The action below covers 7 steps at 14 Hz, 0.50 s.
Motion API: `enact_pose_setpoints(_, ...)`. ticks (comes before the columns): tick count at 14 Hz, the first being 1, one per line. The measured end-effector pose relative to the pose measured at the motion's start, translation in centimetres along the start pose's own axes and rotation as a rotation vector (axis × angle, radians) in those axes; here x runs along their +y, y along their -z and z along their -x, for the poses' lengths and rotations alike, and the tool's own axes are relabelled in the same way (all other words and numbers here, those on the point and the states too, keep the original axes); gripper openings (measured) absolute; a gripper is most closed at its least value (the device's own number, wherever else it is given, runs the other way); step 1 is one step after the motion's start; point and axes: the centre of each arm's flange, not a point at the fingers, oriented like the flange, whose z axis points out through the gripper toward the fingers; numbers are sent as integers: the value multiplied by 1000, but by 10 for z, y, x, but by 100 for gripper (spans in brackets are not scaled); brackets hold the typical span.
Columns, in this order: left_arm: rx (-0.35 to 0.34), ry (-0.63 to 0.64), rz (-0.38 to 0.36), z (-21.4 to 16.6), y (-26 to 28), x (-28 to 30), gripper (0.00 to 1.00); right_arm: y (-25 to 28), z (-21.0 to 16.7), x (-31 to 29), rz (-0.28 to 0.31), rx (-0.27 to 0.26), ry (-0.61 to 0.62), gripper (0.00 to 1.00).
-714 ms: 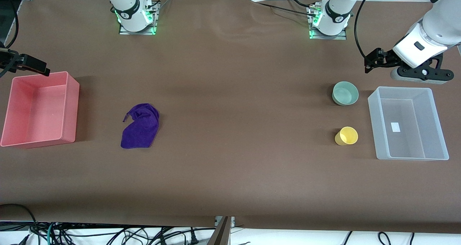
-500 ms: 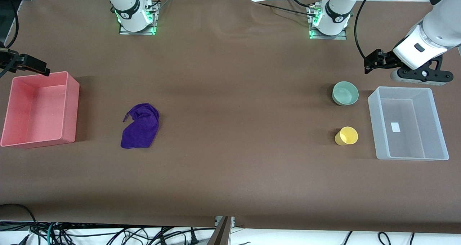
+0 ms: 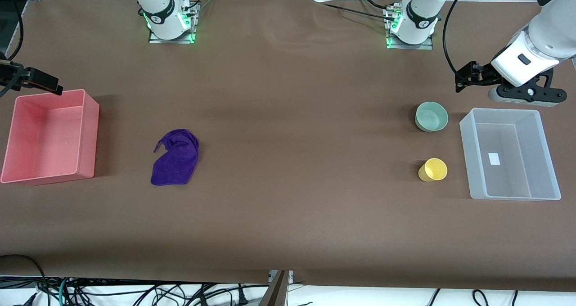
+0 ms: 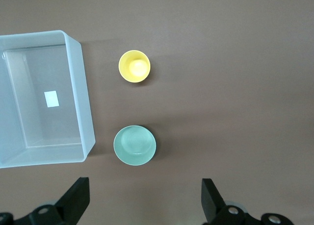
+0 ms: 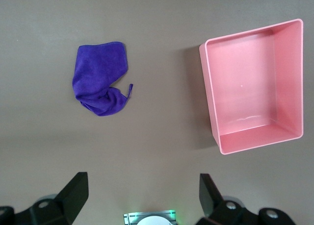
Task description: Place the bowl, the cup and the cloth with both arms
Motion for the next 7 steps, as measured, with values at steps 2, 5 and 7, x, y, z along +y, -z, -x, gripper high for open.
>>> enact_pose_setpoints(2,0,0,0,0,0,0,100,0,0,-3,0,0,7,100)
enact_pose_setpoints(5,0,-2,0,0,0,1,100,1,1,-14,0,1,26,100)
enact_pose_setpoints(7,-1,-3,0,0,0,2,100,1,0,-15,-1,6,29,100)
